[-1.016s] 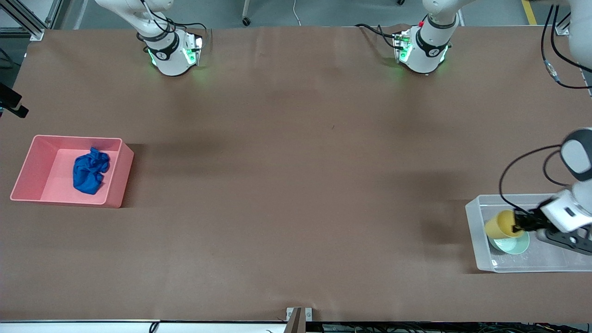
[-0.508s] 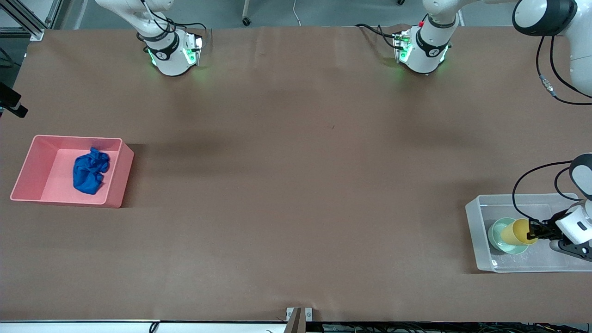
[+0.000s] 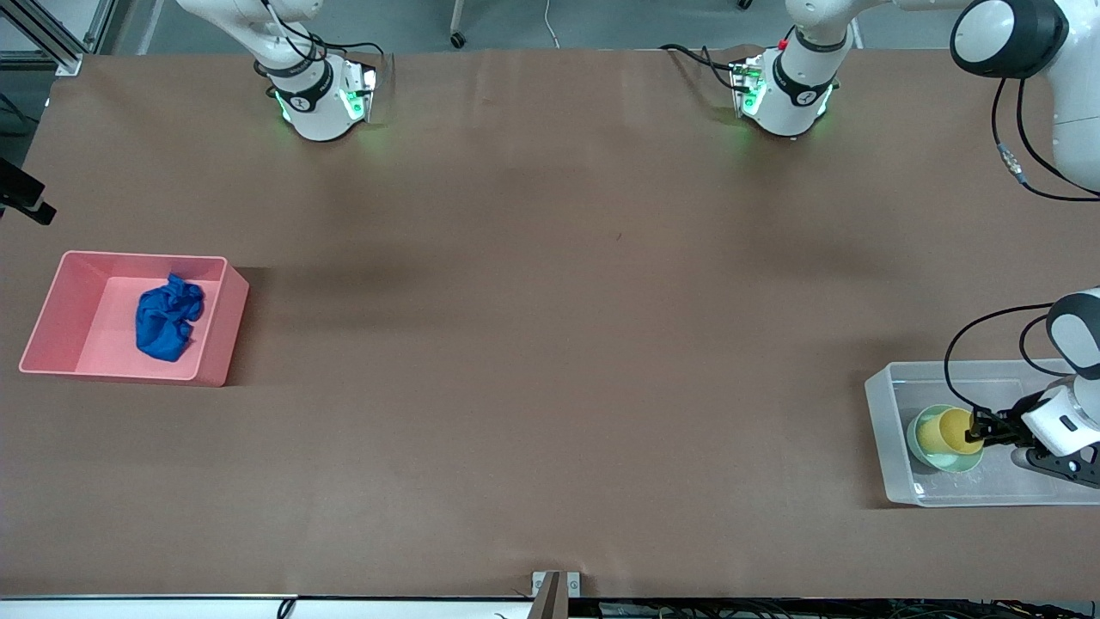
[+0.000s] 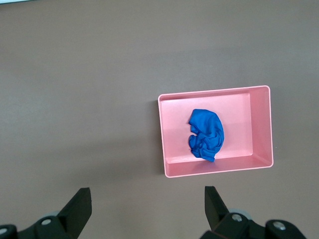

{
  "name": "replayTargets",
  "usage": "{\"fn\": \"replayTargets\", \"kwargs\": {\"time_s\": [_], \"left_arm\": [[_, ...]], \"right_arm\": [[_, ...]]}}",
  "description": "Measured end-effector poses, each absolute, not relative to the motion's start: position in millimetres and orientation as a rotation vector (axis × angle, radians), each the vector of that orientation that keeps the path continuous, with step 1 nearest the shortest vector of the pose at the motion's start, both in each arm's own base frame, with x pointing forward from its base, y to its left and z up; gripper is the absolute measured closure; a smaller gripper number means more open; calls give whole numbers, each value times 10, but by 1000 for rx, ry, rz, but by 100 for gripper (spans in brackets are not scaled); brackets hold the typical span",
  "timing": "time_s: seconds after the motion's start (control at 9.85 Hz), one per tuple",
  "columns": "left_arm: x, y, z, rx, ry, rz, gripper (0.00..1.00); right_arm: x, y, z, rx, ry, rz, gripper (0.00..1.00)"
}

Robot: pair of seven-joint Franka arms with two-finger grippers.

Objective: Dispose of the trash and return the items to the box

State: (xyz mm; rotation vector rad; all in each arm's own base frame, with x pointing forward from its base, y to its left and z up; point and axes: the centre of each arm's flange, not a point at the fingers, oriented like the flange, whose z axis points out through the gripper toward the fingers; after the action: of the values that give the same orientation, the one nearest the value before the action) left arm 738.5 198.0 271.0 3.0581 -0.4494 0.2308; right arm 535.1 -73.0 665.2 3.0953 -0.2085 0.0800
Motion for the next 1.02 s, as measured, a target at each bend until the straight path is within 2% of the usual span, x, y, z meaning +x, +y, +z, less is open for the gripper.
{"fn": "replayTargets", "kwargs": {"time_s": [0.2,0.41,0.61,1.02], "left_arm": [[7439,1944,3133,3073,-465,304,31],[7415,1708,3833,3079,-502,353,1],[7243,1415,4549,3092,-489,330,0],[6698,652,5595,3124,-366,184,0]], "right_arm": [[5401,-737,6570,3092,-208,56,0],[5462,-735,6523,3091,-205,69,0],[5517,-740,6503,3088,-204,99,0],[5554,-615,6513,3061,-166,115,0]]}}
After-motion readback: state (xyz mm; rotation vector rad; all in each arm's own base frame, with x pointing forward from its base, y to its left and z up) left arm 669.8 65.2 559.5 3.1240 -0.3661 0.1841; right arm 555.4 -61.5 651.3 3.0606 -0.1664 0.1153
